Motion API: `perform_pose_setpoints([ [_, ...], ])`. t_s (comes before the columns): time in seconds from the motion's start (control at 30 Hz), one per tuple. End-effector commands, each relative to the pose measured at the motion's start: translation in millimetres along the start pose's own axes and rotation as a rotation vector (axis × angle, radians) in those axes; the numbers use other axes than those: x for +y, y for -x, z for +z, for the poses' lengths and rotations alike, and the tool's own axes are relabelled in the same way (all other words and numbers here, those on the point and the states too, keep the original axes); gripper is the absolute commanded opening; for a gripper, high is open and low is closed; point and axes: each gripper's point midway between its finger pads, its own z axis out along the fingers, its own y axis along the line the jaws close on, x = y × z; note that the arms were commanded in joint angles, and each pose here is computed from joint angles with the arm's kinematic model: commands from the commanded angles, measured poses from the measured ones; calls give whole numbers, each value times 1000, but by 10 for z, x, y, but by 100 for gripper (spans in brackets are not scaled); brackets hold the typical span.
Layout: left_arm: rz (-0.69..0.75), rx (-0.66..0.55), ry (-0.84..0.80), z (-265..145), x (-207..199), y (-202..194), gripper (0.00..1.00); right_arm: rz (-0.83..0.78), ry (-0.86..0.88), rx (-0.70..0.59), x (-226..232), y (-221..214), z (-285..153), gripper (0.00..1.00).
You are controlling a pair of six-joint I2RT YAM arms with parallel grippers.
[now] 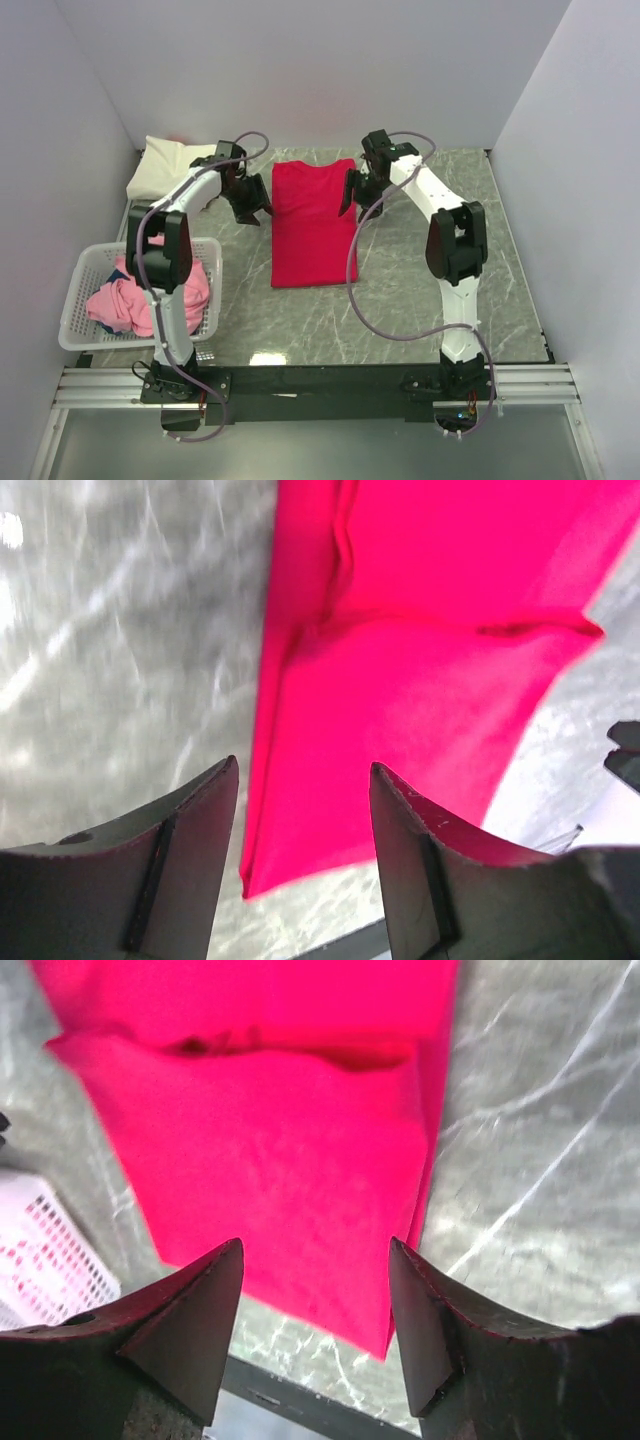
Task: Fold and stack the t-shirts
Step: Fold the tshirt
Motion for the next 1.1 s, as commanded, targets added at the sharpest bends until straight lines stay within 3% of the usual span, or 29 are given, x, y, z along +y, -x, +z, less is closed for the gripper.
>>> perform_pose_setpoints([
  [0.0,42,-77,-86,-275,-210,-32,60,-62,64,-58,242,-33,-275,65],
  [0.47,82,54,-23,-174,98,-903,60,-5,-4,57,-131,-1006,-122,63],
  [1.07,94,97,20,-225,340,-1304,59,38,-24,141,-316,-1519,233,52],
])
